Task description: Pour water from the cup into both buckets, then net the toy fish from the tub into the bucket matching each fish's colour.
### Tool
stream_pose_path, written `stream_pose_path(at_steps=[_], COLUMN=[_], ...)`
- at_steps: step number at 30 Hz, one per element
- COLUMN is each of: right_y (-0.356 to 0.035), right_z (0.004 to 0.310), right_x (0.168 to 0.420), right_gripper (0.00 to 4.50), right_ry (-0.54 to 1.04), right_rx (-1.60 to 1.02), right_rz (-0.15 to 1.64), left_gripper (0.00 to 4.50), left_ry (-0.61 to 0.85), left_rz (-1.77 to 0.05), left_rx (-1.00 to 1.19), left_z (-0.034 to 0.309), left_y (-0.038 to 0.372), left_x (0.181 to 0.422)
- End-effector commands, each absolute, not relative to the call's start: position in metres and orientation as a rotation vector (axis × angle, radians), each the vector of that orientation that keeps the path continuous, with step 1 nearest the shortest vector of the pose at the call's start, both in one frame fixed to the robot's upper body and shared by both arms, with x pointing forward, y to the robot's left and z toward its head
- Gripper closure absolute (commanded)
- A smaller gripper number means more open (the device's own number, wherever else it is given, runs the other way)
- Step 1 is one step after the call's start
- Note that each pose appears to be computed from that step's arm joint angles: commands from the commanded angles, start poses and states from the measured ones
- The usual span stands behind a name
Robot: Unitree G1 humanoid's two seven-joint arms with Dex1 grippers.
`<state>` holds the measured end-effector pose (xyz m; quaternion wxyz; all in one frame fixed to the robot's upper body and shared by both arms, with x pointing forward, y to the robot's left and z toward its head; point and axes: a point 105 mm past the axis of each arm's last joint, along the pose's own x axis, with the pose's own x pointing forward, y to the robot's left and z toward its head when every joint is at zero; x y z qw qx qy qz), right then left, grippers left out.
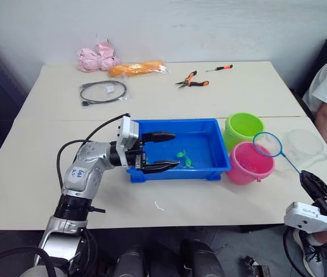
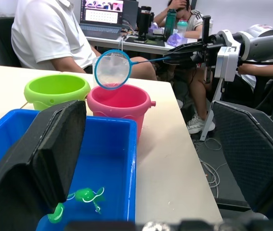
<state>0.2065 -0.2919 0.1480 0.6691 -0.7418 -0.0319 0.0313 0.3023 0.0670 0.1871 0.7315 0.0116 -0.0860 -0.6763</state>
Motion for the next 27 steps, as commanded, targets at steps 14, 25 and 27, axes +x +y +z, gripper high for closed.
stream_pose_path(at_steps=[14, 25, 27], right_y=[-0.203, -0.174, -0.164], right_z=[0.207, 0.175, 0.171], right_x=[0.246, 0.287, 0.287], right_gripper=[4.5, 4.5, 4.5], right_ry=[-0.143, -0.025, -0.047], right_rx=[-0.953, -1.076, -1.091], right_rz=[0.61, 0.811, 0.877], left_gripper=[0.06, 0.06, 0.06], left_ry=[-0.161, -0.054, -0.054], left_rz=[-1.261, -1.092, -1.081], left_rx=[0.143, 0.175, 0.173], left_z=[0.186, 0.168, 0.167], left_y=[0.142, 0.2, 0.203], left_x=[0.304, 0.291, 0.29])
